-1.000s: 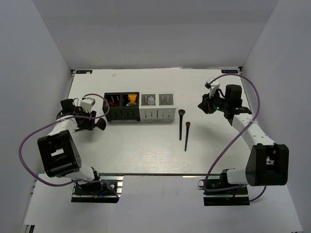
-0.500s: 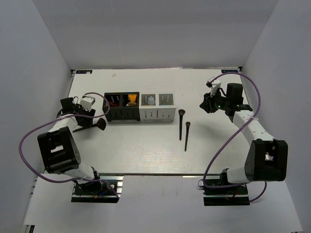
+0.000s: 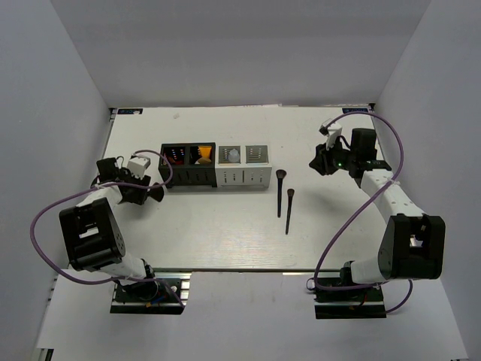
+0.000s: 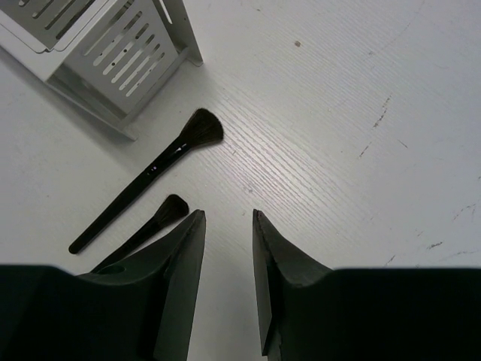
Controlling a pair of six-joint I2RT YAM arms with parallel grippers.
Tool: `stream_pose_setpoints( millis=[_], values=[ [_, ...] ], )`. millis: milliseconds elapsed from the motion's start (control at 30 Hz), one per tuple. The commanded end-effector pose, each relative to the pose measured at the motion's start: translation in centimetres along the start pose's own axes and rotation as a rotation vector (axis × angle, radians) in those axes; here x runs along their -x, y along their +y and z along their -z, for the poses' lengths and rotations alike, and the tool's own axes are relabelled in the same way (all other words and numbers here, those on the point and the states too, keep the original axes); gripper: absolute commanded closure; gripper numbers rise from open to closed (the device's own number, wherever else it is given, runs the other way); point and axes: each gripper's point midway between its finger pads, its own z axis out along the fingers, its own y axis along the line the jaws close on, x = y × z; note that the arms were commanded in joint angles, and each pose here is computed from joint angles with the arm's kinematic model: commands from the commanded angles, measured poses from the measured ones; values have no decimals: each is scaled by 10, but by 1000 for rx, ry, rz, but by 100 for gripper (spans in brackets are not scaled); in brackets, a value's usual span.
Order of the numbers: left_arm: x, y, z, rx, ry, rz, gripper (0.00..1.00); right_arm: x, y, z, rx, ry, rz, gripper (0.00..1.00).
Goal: Organize the makeup
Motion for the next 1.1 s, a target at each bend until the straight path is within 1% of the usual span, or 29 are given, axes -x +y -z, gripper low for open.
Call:
stream_pose_setpoints(
  millis=[0, 167, 400, 800, 900, 1033, 1067],
  values=[
    [16, 9, 4, 40, -58, -34, 33, 19, -6, 4, 1, -34, 33, 62],
    [23, 15, 4, 56, -71, -43, 34, 20, -7, 2, 2, -32, 31, 62],
    [15, 11, -5, 28, -56, -35, 34, 20, -10, 3, -9, -22, 24, 62],
    [-4, -4, -18, -23, -30, -18, 39, 21, -9, 7, -9, -5, 21, 62],
    [-7, -8, -19, -35, -27, -10, 42, 22, -11, 8, -18, 0, 29, 62],
    [-20, -18, -16, -42, -10, 5, 56, 25, -11, 8, -21, -9, 17, 62],
    [-23, -20, -16, -42, -4, 14, 61, 27, -11, 9, -20, -13, 17, 62]
  ],
)
